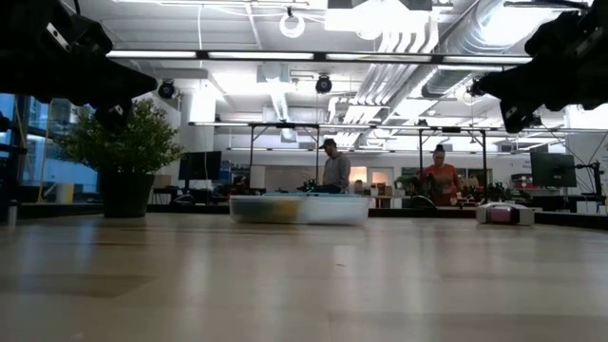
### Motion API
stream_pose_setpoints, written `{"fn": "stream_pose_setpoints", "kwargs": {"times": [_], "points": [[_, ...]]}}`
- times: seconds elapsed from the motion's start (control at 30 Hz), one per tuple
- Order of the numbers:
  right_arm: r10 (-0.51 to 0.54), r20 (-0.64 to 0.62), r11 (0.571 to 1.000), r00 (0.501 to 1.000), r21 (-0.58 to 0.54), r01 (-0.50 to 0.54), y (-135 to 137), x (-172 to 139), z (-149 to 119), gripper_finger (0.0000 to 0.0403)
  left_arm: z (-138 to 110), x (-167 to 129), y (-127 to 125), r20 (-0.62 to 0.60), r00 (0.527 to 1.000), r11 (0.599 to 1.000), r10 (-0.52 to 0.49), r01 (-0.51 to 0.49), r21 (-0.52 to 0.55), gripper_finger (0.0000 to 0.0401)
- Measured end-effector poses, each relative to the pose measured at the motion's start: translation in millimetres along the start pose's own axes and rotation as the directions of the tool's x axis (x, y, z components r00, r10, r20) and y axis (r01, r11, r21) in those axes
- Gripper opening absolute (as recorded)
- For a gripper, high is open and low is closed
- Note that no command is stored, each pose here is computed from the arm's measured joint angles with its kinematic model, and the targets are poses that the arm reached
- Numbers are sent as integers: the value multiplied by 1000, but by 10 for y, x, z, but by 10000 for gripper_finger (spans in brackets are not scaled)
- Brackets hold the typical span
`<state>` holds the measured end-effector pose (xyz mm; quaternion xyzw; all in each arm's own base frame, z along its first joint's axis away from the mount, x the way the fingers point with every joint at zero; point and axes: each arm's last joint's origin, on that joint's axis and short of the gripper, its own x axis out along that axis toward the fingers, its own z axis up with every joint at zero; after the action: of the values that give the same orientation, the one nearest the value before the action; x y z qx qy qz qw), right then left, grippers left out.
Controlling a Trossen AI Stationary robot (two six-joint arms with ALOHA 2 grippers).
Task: Pack school essentials
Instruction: Return to Home Position
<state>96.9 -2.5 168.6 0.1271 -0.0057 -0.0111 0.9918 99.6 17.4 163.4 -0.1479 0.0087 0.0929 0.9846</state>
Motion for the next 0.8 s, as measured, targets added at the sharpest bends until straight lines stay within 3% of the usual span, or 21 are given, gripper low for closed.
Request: {"fn": "stream_pose_setpoints", "kwargs": {"times": [0.47,0.8], "points": [[-39,-12,995,999,-97,38,-15,14,-13,0,0,0,0,1,1000,1000,0,0,-1,1],[-32,-13,999,999,38,32,-13,13,-12,0,0,0,0,1,1000,1000,0,0,-1,1]]}}
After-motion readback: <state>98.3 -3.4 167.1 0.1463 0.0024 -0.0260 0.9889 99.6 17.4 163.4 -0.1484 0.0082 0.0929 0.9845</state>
